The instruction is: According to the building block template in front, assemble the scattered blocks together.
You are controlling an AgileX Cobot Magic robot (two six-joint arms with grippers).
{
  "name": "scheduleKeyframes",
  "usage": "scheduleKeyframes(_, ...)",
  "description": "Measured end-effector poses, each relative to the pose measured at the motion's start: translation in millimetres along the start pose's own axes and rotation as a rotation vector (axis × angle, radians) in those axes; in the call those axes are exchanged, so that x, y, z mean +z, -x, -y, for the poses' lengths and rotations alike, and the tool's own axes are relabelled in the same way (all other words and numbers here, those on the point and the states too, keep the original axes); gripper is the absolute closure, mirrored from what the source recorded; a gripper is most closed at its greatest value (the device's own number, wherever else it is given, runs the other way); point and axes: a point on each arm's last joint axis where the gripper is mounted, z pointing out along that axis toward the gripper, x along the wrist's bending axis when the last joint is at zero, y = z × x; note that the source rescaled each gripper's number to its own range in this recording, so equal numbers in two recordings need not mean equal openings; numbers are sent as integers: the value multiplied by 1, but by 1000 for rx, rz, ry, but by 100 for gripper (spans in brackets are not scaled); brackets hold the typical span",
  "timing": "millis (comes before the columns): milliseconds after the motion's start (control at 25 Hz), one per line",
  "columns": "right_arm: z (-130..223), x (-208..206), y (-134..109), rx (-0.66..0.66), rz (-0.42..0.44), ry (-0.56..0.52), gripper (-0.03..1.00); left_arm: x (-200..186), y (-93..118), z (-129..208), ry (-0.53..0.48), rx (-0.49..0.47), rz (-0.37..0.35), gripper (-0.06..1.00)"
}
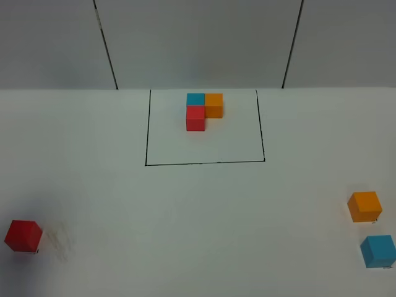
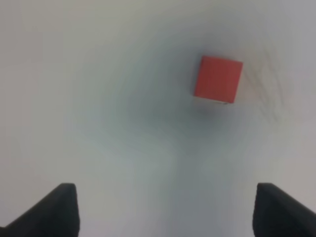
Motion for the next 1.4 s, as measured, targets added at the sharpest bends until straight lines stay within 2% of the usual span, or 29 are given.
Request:
scheduleKeyframes(280, 0, 0, 0, 0, 0, 0, 97, 7, 3, -8, 25, 14, 16, 3)
scheduleKeyframes(640, 0, 0, 0, 0, 0, 0, 97, 24, 6, -15, -43, 28, 22, 3)
scheduleKeyframes(880, 0, 0, 0, 0, 0, 1, 97, 39, 11, -21, -65, 20, 51, 3)
scheduleKeyframes(1400, 0, 0, 0, 0, 0, 1, 97, 84, 17, -1, -26, 52, 71, 3)
